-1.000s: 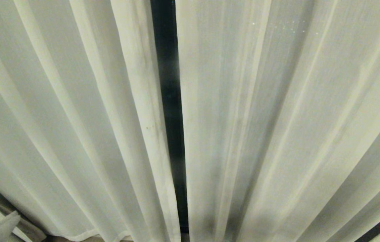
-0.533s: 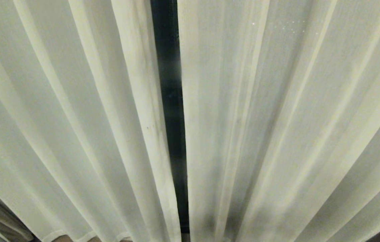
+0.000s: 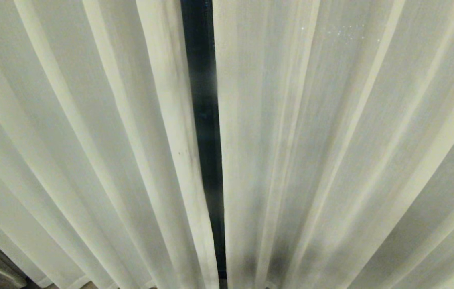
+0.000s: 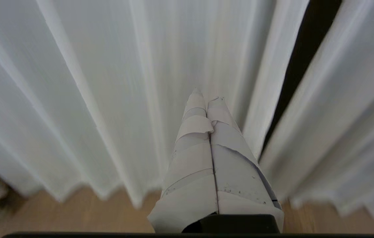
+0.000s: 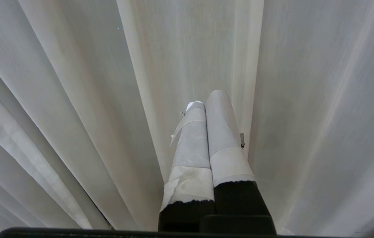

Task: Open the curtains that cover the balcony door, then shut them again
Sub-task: Pull the outer curtains open on both sides

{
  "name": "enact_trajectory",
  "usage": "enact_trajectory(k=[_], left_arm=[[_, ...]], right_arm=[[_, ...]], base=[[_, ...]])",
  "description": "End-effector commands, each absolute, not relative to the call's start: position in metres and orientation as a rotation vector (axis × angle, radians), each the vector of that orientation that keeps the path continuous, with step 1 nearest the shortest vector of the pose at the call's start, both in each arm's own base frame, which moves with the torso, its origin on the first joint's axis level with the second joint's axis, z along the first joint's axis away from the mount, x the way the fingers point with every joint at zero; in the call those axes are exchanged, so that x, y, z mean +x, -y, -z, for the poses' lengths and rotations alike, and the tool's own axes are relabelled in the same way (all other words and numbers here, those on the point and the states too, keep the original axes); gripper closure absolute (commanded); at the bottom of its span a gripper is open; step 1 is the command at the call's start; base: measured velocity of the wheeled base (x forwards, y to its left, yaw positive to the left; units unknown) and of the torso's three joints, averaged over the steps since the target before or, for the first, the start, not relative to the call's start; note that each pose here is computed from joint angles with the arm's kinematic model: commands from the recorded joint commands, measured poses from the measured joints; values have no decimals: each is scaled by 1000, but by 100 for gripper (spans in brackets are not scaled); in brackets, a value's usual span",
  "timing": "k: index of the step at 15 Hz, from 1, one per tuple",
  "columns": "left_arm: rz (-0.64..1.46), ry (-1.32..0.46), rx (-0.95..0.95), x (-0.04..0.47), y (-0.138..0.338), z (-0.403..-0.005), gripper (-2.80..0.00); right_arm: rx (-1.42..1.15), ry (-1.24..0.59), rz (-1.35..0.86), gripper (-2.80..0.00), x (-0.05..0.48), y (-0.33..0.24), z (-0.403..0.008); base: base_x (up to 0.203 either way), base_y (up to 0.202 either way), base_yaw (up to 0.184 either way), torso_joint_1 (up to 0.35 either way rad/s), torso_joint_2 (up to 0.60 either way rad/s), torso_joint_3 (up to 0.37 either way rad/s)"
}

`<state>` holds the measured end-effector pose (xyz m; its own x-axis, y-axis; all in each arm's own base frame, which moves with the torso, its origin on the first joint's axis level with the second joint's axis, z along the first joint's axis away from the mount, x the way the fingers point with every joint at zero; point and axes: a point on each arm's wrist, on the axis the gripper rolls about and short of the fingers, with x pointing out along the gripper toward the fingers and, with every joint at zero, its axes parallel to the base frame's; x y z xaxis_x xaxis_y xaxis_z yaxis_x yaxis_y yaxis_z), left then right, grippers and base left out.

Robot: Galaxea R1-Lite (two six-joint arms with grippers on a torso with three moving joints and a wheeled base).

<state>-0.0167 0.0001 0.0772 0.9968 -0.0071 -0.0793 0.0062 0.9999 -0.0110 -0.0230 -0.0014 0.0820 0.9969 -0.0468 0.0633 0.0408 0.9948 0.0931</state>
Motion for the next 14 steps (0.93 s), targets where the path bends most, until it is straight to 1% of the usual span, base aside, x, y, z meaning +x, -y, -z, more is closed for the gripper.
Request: enact_trajectory(k=[1,14], left_arm=[[0,0,-14,-23,0,-76,0],[0,0,-12,-23,0,-75,0]], right_arm=[[92,66,43,0,-23,1,-82],[92,67,45,0,-23,1,-82]], base=[[0,0,0,0,0,0],[0,0,0,0,0,0]])
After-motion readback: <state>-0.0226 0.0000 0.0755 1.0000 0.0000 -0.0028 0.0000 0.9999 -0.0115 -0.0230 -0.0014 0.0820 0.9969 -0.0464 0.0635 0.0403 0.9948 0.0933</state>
